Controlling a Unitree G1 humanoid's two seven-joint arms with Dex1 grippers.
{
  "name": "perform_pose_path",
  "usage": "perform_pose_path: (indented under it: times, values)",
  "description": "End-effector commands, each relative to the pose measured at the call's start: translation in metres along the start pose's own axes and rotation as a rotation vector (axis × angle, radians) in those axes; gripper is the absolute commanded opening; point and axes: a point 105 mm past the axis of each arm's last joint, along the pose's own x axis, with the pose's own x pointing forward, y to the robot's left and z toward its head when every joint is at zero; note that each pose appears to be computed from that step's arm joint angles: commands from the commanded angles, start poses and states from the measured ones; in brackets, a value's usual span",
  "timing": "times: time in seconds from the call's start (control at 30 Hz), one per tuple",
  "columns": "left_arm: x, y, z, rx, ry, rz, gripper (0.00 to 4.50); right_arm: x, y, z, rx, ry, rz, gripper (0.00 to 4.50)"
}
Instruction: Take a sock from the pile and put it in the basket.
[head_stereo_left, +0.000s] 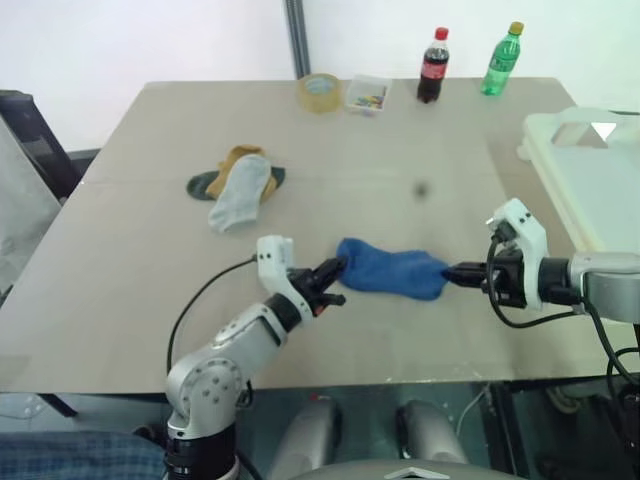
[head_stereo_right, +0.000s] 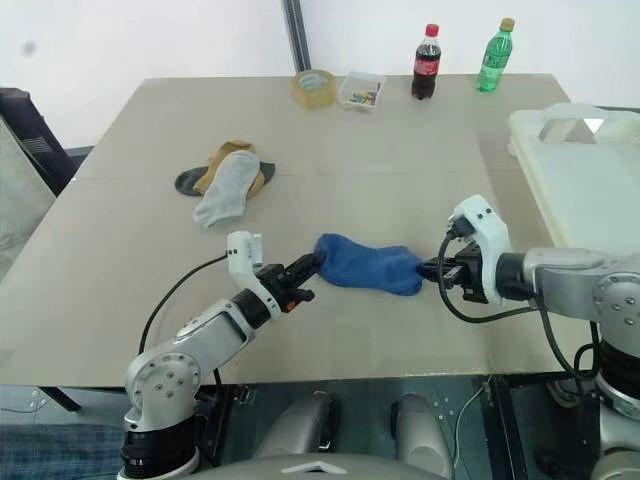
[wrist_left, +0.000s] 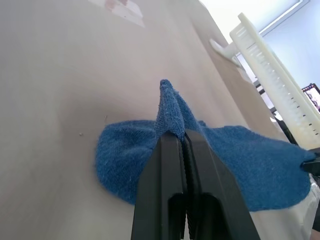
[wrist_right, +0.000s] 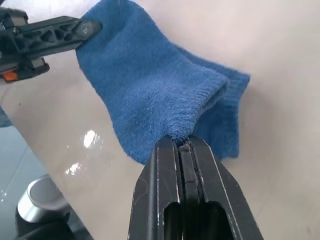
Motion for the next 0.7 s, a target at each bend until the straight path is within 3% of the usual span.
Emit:
perform_pose_path:
  times: [0.03, 0.33, 0.7]
  values:
    - [0.001, -0.007, 0.005, 0.03, -0.024, -0.02, 0.03, 0.004, -0.009, 0.001, -0.01, -0.011, -0.048, 0.0]
    - [0.003, -0.002, -0.007, 0.05, 0.037, 0.004, 0.03, 0.014, -0.019, 0.007, -0.015, -0.042, -0.094, 0.0]
    - [0.009, -0.008, -0.007, 0.05, -0.038, 0.004, 0.03, 0.014, -0.022, 0.004, -0.022, -0.022, -0.105, 0.0]
